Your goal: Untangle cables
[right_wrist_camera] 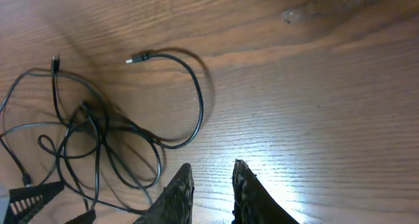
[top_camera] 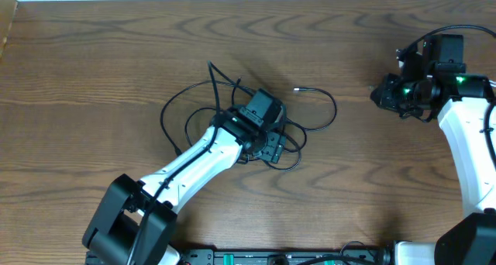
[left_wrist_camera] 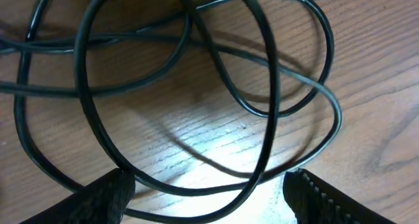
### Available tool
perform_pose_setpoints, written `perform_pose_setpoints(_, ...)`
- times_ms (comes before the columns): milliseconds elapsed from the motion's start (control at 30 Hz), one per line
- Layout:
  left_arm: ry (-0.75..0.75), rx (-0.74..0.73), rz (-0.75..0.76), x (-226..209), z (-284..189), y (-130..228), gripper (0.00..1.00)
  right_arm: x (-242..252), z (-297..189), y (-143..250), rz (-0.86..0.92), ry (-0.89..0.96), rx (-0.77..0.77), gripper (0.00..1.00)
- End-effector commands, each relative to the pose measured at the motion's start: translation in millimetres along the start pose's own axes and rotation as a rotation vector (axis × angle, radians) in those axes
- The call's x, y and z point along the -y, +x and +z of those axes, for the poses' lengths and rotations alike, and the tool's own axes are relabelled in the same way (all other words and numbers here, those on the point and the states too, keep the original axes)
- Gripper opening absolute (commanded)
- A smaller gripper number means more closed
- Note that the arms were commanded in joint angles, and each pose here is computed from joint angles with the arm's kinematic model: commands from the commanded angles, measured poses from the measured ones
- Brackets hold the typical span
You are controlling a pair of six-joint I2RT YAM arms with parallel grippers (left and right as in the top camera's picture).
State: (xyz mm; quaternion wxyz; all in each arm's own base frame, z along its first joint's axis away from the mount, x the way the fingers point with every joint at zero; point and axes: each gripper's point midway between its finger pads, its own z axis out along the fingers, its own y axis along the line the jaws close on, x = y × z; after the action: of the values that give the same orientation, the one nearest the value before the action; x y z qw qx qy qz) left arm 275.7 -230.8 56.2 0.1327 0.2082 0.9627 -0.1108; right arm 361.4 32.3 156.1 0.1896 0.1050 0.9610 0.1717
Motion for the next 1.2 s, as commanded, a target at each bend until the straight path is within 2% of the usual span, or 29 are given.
perform_pose_setpoints(0,-0.084,-0.006,0.056,-5.2,9.0,3.7,0.78,-10.7,3.4,5.0,-0.046,-0.018,-0.016,0.18)
perform_pose_setpoints(200,-0.096,-0.057,0.084,0.2,33.5,13.7,0.76,-25.0,7.5,10.9,-0.092,-0.026,-0.029,0.18)
perform_pose_setpoints(233,-0.095,-0.057,0.089,1.8,34.2,13.9,0.64,-25.1,7.5,11.0,-0.093,-0.026,-0.029,0.18)
perform_pose_setpoints(300,-0.092,-0.047,0.089,3.2,33.2,10.8,0.13,-25.0,7.7,11.1,-0.094,-0.022,-0.029,0.18)
perform_pose_setpoints(333,-0.087,-0.029,0.089,5.9,25.6,3.5,0.07,-23.8,7.8,10.8,-0.095,-0.014,-0.028,0.18)
perform_pose_setpoints(400,-0.026,0.053,0.087,22.1,-2.5,-22.0,0.07,-20.9,7.8,9.9,-0.095,0.003,-0.023,0.18)
perform_pose_setpoints(467,0.092,0.249,0.091,47.8,-68.7,-71.0,0.07,-21.6,7.9,10.2,-0.096,0.0,-0.024,0.18)
perform_pose_setpoints(533,0.131,0.401,0.051,52.0,-122.3,-100.1,0.07,-23.5,8.3,10.8,-0.101,-0.002,-0.025,0.18)
perform_pose_setpoints(633,0.204,0.626,-0.064,48.5,-194.0,-128.1,0.08,-44.4,12.4,13.1,-0.185,-0.039,-0.019,0.19)
perform_pose_setpoints(667,0.254,0.741,-0.11,49.3,-229.1,-139.3,0.07,-56.9,14.8,15.2,-0.231,-0.055,-0.015,0.19)
perform_pose_setpoints(733,0.303,0.861,-0.126,53.4,-264.9,-148.6,0.07,-75.4,18.0,19.3,-0.281,-0.081,-0.009,0.2)
perform_pose_setpoints(800,0.303,0.905,-0.153,50.6,-276.6,-152.0,0.08,-101.9,22.4,26.5,-0.389,-0.12,0.0,0.2)
perform_pose_setpoints(933,0.261,0.877,-0.167,43.9,-264.7,-151.2,0.07,-140.6,32.0,45.5,-0.518,-0.22,-0.025,0.24)
perform_pose_setpoints(1033,0.232,0.889,-0.181,38.5,-264.5,-152.9,0.07,-154.8,48.1,56.2,-0.553,-0.244,-0.055,0.24)
perform_pose_setpoints(1133,0.168,0.934,-0.185,28.0,-271.3,-157.2,0.07,-156.2,82.7,75.7,-0.54,-0.232,-0.15,0.25)
perform_pose_setpoints(1167,0.151,0.936,-0.171,26.3,-271.1,-156.8,0.07,-151.3,99.9,87.0,-0.537,-0.214,-0.207,0.28)
